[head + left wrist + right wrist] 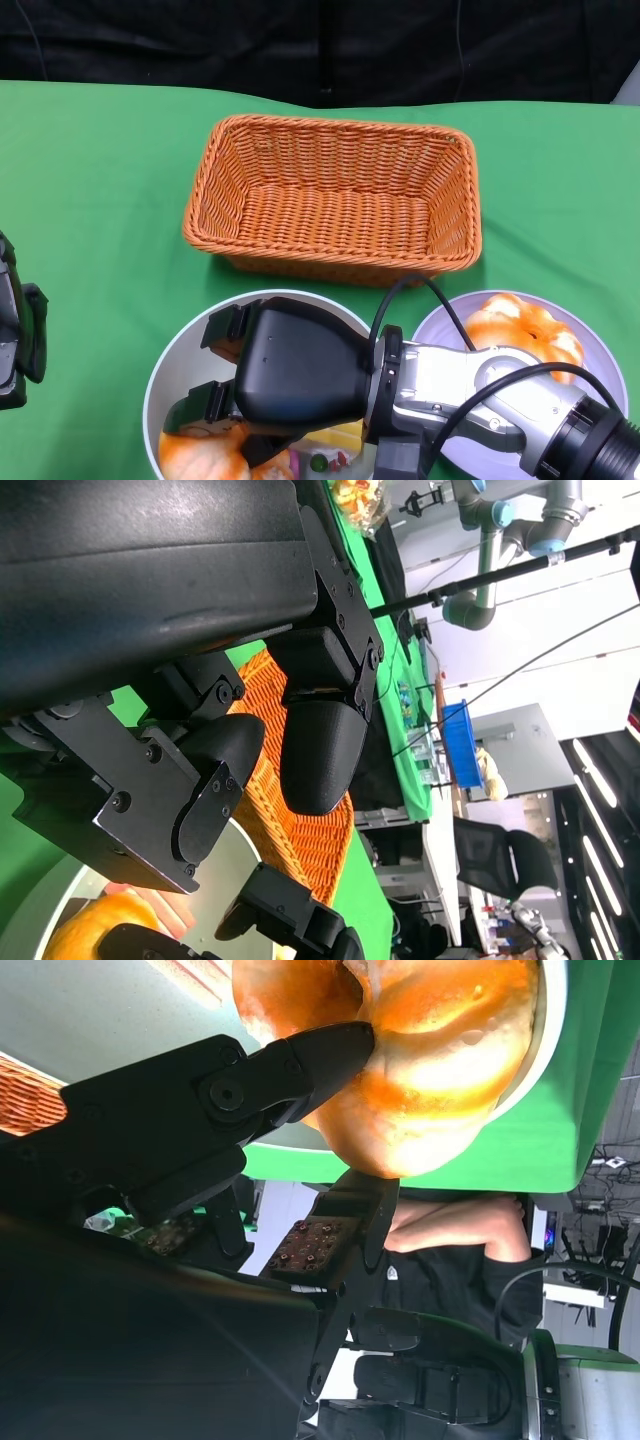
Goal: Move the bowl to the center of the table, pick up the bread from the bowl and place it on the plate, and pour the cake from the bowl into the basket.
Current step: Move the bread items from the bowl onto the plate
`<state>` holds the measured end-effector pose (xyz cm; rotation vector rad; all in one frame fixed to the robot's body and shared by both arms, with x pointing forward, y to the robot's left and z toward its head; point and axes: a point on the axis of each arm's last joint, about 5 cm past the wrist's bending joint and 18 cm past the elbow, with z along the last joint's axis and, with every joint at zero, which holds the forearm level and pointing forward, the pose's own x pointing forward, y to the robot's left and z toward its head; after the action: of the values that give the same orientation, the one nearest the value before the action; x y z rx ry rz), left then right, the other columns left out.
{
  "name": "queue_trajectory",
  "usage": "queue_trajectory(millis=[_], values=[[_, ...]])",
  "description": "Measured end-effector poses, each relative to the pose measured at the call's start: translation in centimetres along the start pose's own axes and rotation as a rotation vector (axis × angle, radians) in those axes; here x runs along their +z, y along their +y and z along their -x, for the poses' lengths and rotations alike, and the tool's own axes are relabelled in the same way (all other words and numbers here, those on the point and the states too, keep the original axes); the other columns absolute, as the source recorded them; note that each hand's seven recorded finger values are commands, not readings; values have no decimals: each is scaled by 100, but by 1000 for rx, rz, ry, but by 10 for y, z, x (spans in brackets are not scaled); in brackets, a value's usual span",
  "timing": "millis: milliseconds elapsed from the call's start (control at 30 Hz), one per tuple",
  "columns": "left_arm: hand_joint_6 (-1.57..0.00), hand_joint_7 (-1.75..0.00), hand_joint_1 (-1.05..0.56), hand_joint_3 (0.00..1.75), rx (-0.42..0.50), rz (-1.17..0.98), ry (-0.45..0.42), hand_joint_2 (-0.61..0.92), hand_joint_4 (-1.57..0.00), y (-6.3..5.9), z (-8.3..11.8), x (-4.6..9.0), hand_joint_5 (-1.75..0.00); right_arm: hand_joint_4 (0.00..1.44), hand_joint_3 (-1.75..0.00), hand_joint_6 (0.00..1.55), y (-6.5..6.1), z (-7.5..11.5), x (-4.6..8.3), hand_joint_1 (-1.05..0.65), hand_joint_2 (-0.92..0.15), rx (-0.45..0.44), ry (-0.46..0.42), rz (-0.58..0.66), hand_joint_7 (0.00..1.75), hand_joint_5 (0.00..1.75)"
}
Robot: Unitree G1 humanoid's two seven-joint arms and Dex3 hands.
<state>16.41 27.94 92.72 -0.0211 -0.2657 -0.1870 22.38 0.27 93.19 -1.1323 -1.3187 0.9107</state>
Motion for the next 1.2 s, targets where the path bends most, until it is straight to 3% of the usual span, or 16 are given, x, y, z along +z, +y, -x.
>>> queue_trajectory(millis=[200,367,733,833,1100,1200], values=[[-84,-172,6,155,0,0,0,42,-104,0,0,0,-175,90,-10,105,-4,-1,-2,-41,-91,19,13,-20,38,131],[-85,-172,5,157,5,-1,1,40,-104,0,0,0,-175,91,-8,105,-7,0,-3,-40,-92,-4,17,-9,41,132],[-86,-172,5,157,4,-3,4,40,-105,-2,-1,-2,-175,87,-8,103,-11,1,-4,-41,-92,-15,15,5,45,150],[-86,-172,4,157,4,-3,4,40,-105,-2,-1,-2,-175,84,-6,99,-11,2,-4,-39,-91,-15,23,5,56,167],[-86,-172,4,157,3,-3,4,41,-105,-2,-1,-2,-175,83,-4,97,-10,5,-5,-38,-92,-29,40,17,62,172],[-86,-172,5,157,9,-4,2,40,-105,-3,-1,-1,-175,84,-15,97,-12,6,-6,-39,-92,-39,41,23,65,172]])
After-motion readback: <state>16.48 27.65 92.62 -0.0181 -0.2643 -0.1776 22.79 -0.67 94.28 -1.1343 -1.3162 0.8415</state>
